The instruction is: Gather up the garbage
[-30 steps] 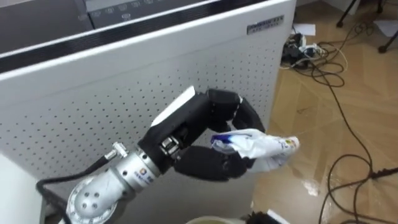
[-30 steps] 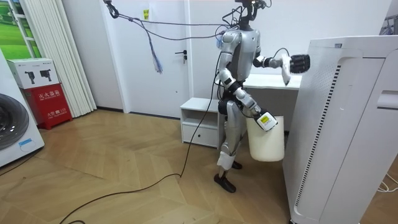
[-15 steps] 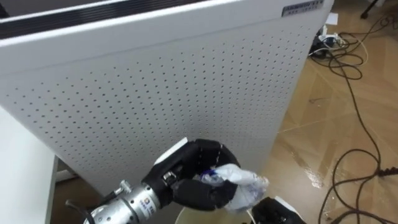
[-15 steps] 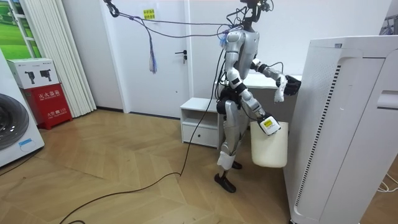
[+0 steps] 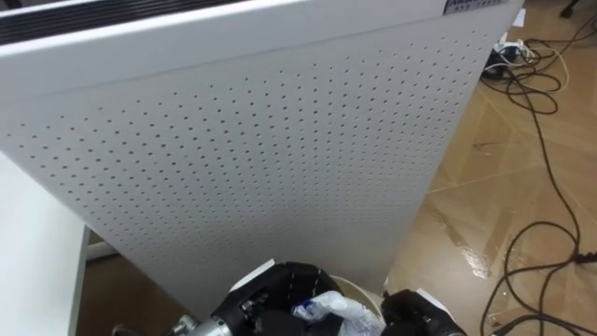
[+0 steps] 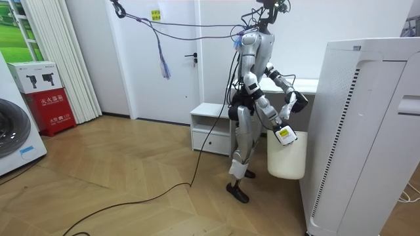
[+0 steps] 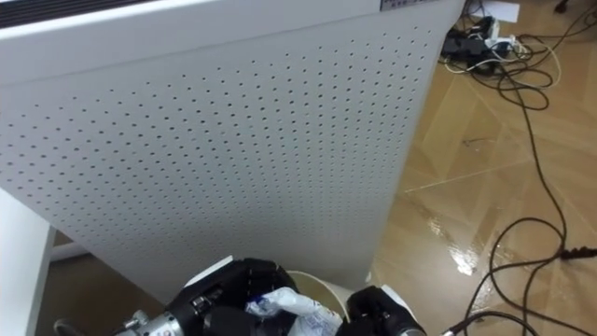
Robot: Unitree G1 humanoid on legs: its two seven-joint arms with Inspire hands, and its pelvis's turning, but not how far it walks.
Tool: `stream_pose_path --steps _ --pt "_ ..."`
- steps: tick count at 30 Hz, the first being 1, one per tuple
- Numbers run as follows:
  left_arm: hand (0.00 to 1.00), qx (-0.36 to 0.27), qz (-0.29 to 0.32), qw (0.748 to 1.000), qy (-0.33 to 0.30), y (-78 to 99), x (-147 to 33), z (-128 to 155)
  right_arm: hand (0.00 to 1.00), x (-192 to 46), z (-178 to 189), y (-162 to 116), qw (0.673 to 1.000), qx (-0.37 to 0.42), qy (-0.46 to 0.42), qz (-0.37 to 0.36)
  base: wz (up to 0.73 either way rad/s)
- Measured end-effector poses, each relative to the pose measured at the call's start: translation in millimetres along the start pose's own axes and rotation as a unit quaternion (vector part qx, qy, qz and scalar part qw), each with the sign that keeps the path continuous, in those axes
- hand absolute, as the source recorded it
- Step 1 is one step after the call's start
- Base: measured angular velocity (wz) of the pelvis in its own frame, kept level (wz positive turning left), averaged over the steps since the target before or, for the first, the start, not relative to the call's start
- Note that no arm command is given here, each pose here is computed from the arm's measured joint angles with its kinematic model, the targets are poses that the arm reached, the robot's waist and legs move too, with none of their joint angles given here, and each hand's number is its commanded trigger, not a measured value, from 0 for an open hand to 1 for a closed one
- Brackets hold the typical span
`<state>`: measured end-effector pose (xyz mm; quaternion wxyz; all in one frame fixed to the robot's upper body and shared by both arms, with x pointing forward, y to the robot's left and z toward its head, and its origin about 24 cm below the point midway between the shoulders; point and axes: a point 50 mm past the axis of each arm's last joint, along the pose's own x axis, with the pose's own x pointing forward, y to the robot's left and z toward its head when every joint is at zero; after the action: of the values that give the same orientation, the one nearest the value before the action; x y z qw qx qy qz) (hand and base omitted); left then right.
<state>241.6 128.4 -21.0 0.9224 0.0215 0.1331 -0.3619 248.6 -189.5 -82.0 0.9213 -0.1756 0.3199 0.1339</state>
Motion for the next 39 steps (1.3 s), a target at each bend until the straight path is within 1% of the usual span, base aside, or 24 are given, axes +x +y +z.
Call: stream_pose_path --steps 2,3,4,21,27,39 --pt "1.0 0.0 0.0 1.0 0.002 0.6 -0.6 -1 1.0 0 -1 -1 1.0 0.0 0.002 -0.003 0.0" --pt "0.56 0.0 0.0 1.0 0.002 0.7 -0.6 -1 1.0 0 -2 -1 1.0 -0.001 0.004 -0.004 0.0" --pt "0.0 0.0 0.0 1.0 0.002 0.7 -0.6 -1 1.0 -1 -4 -1 1.0 0.0 0.007 -0.005 0.0" --pt "0.0 -0.003 0.005 1.0 0.01 3.1 -1.9 -4 1.0 -2 -6 -7 1.0 -0.005 0.002 -0.011 0.01" --pt "0.0 -0.001 0.004 1.0 0.01 2.9 -1.6 -4 1.0 -2 -13 -5 1.0 -0.008 0.017 -0.008 0.0" --pt "0.0 0.0 0.004 1.0 0.01 2.9 -1.7 -4 1.0 -2 -13 -5 1.0 -0.008 0.018 -0.003 0.0"
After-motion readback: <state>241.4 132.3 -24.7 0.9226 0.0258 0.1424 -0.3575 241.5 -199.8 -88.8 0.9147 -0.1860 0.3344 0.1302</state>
